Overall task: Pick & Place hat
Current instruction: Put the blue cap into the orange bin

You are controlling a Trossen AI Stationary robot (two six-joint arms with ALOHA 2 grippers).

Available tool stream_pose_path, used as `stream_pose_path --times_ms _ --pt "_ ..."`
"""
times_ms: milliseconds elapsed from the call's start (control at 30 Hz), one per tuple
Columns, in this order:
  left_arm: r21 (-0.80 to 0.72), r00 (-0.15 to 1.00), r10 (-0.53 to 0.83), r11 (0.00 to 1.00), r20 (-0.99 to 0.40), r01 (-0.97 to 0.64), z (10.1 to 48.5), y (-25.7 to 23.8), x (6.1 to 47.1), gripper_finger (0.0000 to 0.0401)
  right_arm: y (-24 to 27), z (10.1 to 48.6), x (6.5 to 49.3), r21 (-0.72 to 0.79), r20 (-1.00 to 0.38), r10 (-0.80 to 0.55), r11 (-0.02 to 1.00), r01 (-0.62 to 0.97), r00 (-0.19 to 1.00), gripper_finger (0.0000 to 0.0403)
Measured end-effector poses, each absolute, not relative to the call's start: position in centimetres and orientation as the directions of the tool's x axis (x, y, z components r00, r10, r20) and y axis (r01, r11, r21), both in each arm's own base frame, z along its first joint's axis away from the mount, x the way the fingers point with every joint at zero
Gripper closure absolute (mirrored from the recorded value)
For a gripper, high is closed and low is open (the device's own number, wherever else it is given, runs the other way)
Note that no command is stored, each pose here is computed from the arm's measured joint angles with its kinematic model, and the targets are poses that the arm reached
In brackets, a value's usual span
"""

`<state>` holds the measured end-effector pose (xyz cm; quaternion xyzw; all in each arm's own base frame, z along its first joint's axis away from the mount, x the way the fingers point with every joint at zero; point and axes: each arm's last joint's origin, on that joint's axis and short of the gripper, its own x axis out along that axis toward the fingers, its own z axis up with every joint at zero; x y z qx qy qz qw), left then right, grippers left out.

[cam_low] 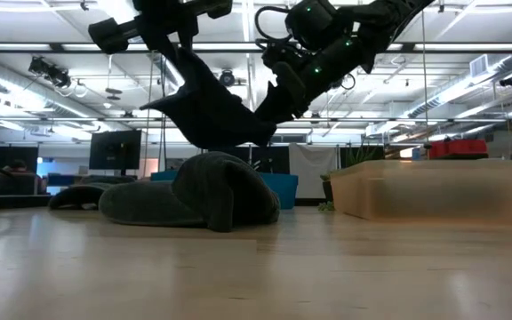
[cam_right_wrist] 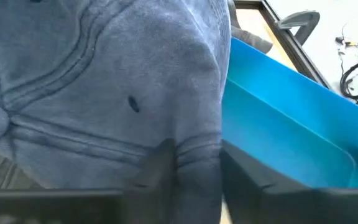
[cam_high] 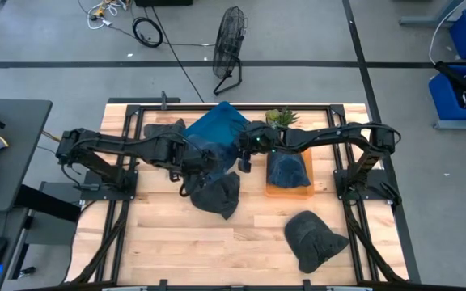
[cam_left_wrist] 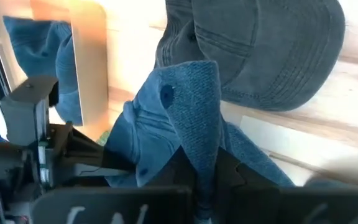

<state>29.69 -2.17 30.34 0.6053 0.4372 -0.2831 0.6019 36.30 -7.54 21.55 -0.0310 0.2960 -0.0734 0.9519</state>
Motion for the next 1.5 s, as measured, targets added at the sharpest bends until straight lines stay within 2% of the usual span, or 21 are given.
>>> stream_pose_path --times_ms 67,133,233,300,500,667,800,933,1133,1233,1367,1500 --pt "0.499 0.467 0.189 0.199 -0.864 0.843 30.4 -2.1 29.8 0.0378 -7.5 21.6 36.3 -0.094 -0.559 -0.158 0.987 0.127 0.814 0.0347" --pt "0.519 0.483 0.189 0.347 -0.855 0.781 30.5 -2.0 30.0 0.0370 -7.5 21.6 36.3 -0.075 -0.558 -0.159 0.987 0.142 0.814 0.0384" --pt "0.522 0.510 0.191 0.545 -0.839 0.656 30.6 -1.6 30.3 0.0358 -7.6 21.7 36.2 -0.059 -0.556 -0.165 0.985 0.160 0.814 0.0382" --pt "0.506 0.514 0.186 0.618 -0.838 0.602 30.7 -1.4 30.3 0.0351 -7.6 21.8 36.2 -0.044 -0.556 -0.166 0.984 0.171 0.815 0.0377" --pt "0.503 0.520 0.187 0.647 -0.834 0.573 30.7 -1.3 30.4 0.0317 -7.6 21.8 36.1 -0.051 -0.557 -0.171 0.984 0.172 0.812 0.0395" --pt "0.492 0.525 0.169 0.657 -0.834 0.571 30.7 -1.4 30.4 0.0272 -7.8 21.6 35.9 -0.115 -0.574 -0.265 0.963 0.245 0.774 0.0392" --pt "0.470 0.528 0.170 0.720 -0.832 0.510 30.8 -1.4 30.5 0.0248 -7.8 21.7 35.5 -0.142 -0.595 -0.300 0.952 0.270 0.745 0.0395" --pt "0.427 0.528 0.170 0.803 -0.832 0.415 30.8 -1.4 30.5 0.0244 -7.5 24.2 34.1 -0.109 -0.574 -0.304 0.949 0.297 0.760 0.0396" --pt "0.396 0.528 0.171 0.849 -0.832 0.350 30.8 -1.3 30.5 0.0261 -6.1 30.6 28.5 -0.091 -0.511 -0.440 0.882 0.463 0.738 0.0396" --pt "0.397 0.528 0.171 0.847 -0.832 0.352 30.8 -1.4 30.5 0.0267 -5.1 32.6 24.5 -0.025 -0.545 -0.484 0.825 0.564 0.684 0.0397" --pt "0.398 0.528 0.171 0.847 -0.832 0.353 30.8 -1.3 30.5 0.0270 -3.4 33.3 19.9 0.116 -0.651 -0.453 0.733 0.670 0.609 0.0397" --pt "0.398 0.528 0.171 0.847 -0.832 0.352 30.8 -1.3 30.5 0.0270 -1.8 32.3 17.1 0.125 -0.764 -0.459 0.586 0.801 0.454 0.0397"
